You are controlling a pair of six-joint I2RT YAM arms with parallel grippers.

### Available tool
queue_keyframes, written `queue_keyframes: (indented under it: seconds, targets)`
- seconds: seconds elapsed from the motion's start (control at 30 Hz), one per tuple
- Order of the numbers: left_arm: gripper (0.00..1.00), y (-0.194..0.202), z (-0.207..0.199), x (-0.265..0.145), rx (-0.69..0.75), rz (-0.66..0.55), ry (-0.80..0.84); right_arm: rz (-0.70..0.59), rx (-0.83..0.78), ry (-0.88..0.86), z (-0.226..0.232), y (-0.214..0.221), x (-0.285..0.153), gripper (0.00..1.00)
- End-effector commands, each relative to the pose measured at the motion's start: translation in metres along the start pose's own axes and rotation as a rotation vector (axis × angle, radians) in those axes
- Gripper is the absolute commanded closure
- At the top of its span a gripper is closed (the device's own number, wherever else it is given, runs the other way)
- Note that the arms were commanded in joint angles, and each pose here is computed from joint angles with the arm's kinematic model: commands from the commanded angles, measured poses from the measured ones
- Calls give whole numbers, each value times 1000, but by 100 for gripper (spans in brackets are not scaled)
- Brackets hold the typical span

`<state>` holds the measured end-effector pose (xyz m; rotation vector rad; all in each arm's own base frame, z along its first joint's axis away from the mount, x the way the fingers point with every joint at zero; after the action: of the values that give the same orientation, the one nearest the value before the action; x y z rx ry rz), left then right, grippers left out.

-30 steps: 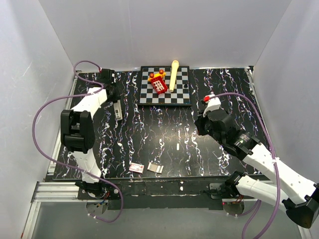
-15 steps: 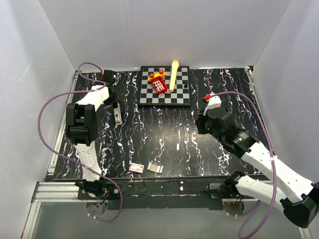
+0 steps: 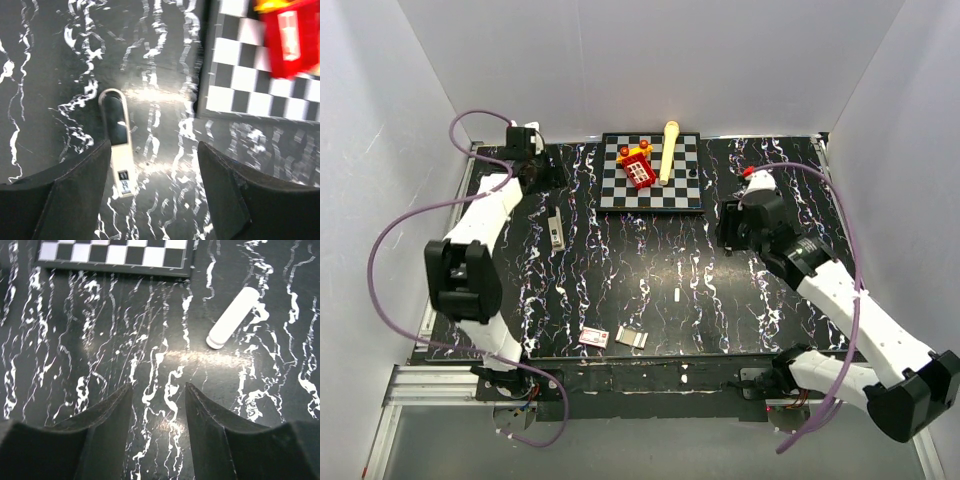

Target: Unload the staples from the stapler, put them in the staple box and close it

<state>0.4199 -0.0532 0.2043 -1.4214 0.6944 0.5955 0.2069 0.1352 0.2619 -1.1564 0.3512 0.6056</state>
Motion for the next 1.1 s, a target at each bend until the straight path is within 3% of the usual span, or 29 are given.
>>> queue_keyframes:
  seconds: [0.0,0.2,0.43,0.57,1.07]
  targets:
    - [30,-20,-21,-74,7,-208,215,-2,118,72,-7,-22,8,44]
    - [31,-6,-41,-125,58,-310,365,37,283,193,-23,-35,39,39]
    - [31,13,-49,-170,99,-426,449,85,315,352,-42,-40,81,32]
    - [31,27,-50,-172,124,-437,458,106,331,420,-51,-41,101,22]
    - [32,48,-60,-160,111,-398,550,234,402,523,-62,-28,166,20]
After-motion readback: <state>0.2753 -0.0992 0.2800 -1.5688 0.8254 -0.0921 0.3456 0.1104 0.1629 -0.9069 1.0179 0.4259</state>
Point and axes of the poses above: each gripper's point midway between its finger pads, its own x axis out along the fingers, its own z axis along the line the jaws close on, y = z × x, the point moved 8 cm from there along -x, back along the fingers, and after that the axes turned 15 degrees about x, right-handed, at the moved point
